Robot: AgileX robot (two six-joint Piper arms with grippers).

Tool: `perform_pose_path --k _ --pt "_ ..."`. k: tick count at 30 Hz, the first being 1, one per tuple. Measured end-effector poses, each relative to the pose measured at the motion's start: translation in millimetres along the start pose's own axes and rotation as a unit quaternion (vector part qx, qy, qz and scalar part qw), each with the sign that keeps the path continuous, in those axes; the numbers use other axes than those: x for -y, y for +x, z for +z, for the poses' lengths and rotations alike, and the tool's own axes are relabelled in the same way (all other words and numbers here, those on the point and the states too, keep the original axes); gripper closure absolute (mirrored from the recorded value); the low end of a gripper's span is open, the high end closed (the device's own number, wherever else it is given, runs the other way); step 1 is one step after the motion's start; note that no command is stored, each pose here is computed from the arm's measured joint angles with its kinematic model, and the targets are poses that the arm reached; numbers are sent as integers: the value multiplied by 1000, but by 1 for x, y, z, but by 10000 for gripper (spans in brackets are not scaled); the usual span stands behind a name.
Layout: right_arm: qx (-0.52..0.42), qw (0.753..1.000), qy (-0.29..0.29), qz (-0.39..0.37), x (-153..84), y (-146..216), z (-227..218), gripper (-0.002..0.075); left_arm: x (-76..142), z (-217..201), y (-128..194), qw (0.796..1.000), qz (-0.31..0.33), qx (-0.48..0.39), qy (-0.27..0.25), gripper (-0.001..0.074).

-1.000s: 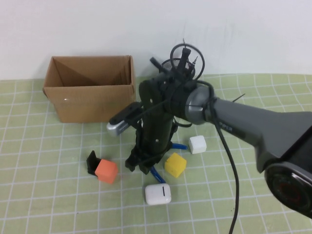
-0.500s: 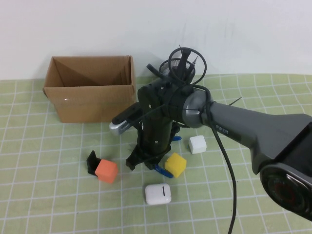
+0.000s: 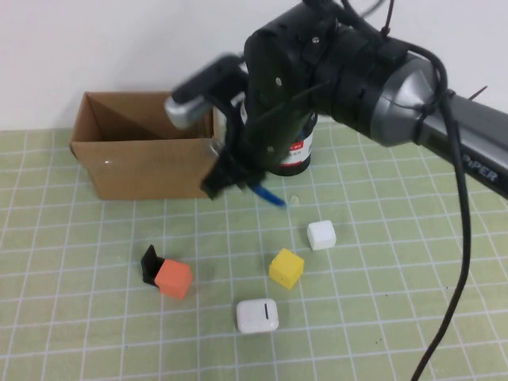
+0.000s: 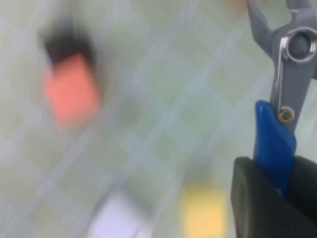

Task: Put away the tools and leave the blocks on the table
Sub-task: Pick up the pliers from the table, then place the Pliers into the box

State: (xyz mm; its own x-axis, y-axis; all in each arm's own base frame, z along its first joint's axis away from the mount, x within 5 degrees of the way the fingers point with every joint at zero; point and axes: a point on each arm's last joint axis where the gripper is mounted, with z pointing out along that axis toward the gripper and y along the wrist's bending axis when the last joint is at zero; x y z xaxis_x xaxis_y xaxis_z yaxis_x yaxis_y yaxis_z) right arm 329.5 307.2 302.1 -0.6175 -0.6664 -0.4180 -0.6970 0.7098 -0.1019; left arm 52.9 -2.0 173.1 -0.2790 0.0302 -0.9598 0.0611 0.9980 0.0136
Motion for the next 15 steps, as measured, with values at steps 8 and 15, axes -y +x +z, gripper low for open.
perform_pose_path --k 8,15 --pt "295 947 40 -124 -3 -54 2 667 0 0 0 1000 0 0 0 738" --pt "404 902 61 -138 -7 -82 34 667 0 0 0 1000 0 0 0 738"
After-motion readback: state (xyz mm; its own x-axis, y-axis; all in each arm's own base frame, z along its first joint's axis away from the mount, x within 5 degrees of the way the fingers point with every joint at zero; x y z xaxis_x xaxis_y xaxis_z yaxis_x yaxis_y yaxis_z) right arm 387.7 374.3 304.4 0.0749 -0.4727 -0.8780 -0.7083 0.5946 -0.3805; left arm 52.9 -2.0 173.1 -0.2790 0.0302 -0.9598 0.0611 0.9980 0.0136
